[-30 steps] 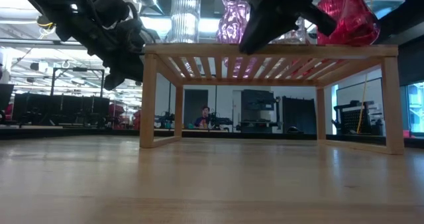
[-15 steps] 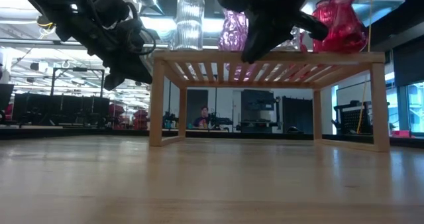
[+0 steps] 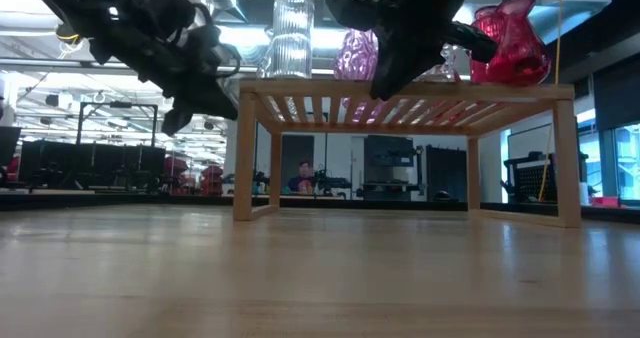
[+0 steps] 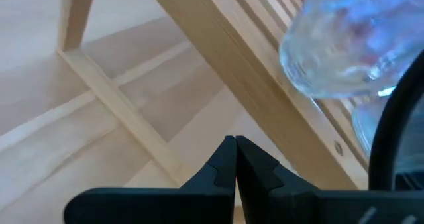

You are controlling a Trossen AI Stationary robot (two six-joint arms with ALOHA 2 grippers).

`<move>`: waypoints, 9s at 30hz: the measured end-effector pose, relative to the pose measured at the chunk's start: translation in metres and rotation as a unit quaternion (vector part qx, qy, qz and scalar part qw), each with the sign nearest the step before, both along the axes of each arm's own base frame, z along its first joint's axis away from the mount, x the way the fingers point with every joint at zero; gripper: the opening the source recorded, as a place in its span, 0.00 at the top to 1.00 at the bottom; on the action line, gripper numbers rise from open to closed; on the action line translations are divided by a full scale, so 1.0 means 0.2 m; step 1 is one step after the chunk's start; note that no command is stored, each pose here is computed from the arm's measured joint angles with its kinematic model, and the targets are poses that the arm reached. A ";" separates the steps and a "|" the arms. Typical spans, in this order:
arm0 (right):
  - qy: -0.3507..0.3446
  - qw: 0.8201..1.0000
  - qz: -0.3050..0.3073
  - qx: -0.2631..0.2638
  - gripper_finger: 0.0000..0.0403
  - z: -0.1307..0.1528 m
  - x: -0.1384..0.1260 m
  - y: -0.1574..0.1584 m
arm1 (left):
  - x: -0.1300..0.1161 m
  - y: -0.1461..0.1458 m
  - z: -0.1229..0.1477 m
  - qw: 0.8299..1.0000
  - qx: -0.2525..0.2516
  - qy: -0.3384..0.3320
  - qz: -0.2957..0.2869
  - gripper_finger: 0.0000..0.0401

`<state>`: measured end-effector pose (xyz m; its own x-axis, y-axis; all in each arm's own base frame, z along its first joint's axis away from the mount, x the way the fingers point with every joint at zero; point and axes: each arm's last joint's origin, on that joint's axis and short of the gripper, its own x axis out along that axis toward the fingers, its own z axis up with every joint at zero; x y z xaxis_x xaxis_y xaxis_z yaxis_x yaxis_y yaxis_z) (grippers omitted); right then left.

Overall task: Sort vases onto shelf
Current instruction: Adjust the shelf on the top right of the table, then adjust the red vase on the shelf

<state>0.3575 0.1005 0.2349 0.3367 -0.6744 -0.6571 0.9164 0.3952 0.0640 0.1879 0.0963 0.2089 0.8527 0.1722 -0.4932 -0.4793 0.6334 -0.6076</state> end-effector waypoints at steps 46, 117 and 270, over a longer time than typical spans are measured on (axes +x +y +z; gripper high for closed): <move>0.023 1.000 -0.005 -0.018 1.00 0.00 -0.02 -0.02 | 0.19 0.16 -0.12 0.985 -0.039 -0.097 0.140 1.00; 0.052 0.998 -0.003 -0.047 1.00 0.00 0.05 -0.21 | 0.34 0.03 -0.13 0.973 -0.045 -0.157 0.161 1.00; -0.286 0.840 0.365 -0.282 1.00 0.01 -1.44 -0.47 | -0.44 -0.42 -0.06 0.916 0.084 -0.388 0.063 1.00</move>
<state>0.0701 0.0061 0.2374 0.9476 -0.3009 0.1074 0.3001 0.9536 0.0241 0.0993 0.0126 0.1966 0.9032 0.3116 0.2953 -0.0208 0.7188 -0.6949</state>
